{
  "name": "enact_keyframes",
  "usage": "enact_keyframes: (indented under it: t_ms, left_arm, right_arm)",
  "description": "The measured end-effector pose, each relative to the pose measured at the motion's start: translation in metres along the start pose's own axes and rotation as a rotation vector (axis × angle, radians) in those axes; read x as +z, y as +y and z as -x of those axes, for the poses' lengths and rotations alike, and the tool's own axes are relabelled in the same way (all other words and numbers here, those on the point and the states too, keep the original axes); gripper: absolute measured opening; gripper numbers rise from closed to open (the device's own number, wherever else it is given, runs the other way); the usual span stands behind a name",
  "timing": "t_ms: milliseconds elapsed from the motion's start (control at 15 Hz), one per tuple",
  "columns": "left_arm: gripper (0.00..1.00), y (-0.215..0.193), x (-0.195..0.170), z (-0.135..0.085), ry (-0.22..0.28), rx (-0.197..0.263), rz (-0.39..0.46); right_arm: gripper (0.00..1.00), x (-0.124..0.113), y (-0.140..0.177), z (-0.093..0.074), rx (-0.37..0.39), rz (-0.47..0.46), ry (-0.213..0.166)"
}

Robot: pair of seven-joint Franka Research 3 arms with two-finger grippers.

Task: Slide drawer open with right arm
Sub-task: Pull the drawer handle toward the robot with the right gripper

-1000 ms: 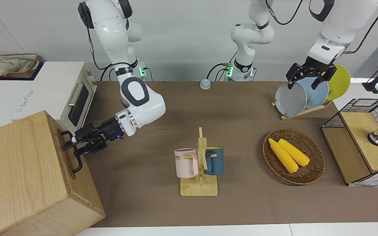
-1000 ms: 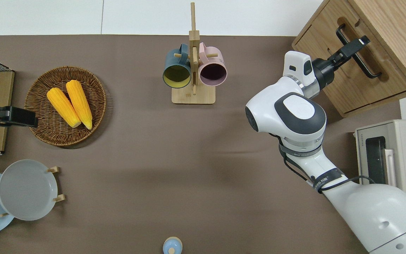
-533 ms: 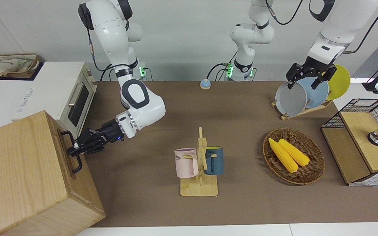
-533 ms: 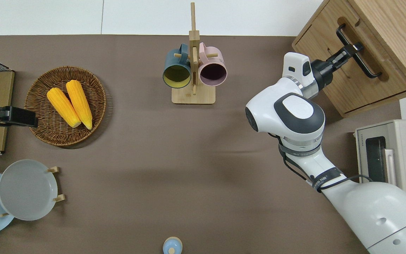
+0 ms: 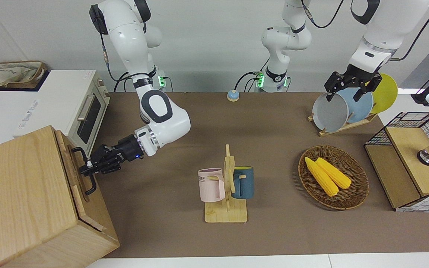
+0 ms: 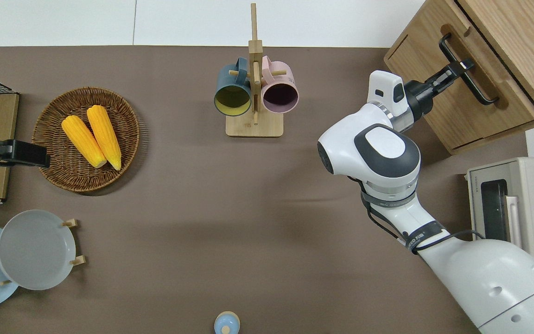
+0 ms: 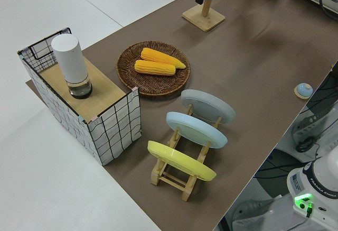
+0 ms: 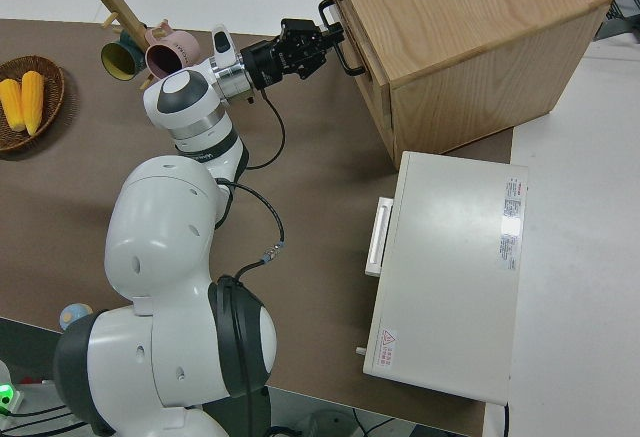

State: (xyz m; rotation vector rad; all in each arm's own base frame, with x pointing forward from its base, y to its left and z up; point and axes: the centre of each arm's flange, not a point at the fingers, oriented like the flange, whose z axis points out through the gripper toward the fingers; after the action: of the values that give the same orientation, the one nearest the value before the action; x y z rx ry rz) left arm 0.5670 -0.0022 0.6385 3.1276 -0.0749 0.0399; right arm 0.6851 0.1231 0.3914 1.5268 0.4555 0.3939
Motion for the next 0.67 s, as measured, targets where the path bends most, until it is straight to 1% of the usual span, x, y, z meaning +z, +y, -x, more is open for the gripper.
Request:
enact_keyframes:
  t_ms: [200,333,667]
  left_arm:
    - [1.00,0.000,0.000,0.000,0.000,0.000,0.000]
    - [1.00,0.000,0.000,0.000,0.000,0.000,0.000]
    - [1.00,0.000,0.000,0.000,0.000,0.000,0.000]
  right_arm:
    - [0.18,-0.037,0.000,-0.005,0.004,-0.003,-0.027]
    - [0.18,-0.060,0.001,-0.008,0.004,-0.003,-0.036]
    - [0.18,-0.098,0.000,-0.010,0.001,-0.002,-0.049]
